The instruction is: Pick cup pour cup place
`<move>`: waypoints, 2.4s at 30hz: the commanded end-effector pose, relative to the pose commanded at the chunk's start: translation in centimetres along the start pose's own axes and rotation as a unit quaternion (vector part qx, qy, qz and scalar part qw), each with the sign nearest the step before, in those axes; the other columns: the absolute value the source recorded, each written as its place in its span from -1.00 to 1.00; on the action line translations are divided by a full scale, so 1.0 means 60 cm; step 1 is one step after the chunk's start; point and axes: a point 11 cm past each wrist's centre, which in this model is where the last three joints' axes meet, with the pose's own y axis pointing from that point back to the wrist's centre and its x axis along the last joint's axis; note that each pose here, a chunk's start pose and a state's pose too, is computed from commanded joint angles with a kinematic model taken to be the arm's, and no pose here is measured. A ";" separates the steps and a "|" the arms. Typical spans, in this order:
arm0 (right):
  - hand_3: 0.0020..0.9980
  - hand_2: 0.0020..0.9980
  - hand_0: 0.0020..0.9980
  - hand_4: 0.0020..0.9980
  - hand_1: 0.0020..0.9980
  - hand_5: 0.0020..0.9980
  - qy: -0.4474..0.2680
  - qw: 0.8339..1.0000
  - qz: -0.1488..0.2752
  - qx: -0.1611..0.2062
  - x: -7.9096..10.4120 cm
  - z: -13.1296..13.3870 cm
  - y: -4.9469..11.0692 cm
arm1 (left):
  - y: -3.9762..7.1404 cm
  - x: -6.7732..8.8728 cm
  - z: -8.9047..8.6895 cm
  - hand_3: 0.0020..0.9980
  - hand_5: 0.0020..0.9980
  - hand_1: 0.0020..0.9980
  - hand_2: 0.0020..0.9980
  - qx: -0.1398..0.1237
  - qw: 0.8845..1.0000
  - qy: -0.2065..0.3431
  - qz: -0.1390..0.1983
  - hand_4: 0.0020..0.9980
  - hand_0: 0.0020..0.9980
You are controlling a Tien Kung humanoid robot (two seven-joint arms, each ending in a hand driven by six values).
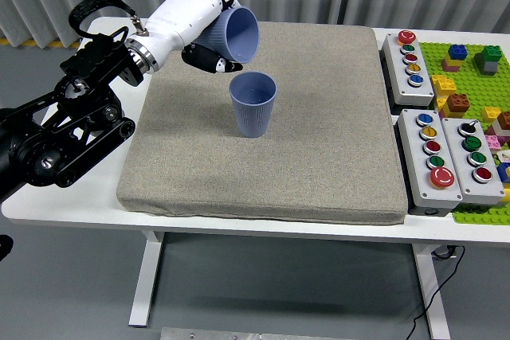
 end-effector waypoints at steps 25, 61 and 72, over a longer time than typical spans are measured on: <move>0.19 0.03 0.28 -1.00 0.22 -1.00 0.007 1.000 0.001 -0.014 0.000 0.029 -0.006 | 0.093 -0.100 -0.073 0.12 -0.56 -0.04 0.00 0.098 0.913 0.375 0.126 0.73 0.02; 0.19 0.03 0.28 -1.00 0.22 -1.00 0.010 1.000 -0.004 -0.012 -0.007 0.024 -0.004 | 0.191 -0.274 -0.055 0.11 -0.48 0.05 0.03 0.157 0.857 0.459 0.171 0.70 0.12; 0.19 0.03 0.28 -1.00 0.22 -1.00 0.012 1.000 -0.003 -0.012 -0.006 0.024 -0.004 | 0.193 -0.292 -0.050 0.13 -0.44 0.08 0.06 0.162 0.858 0.461 0.156 0.70 0.15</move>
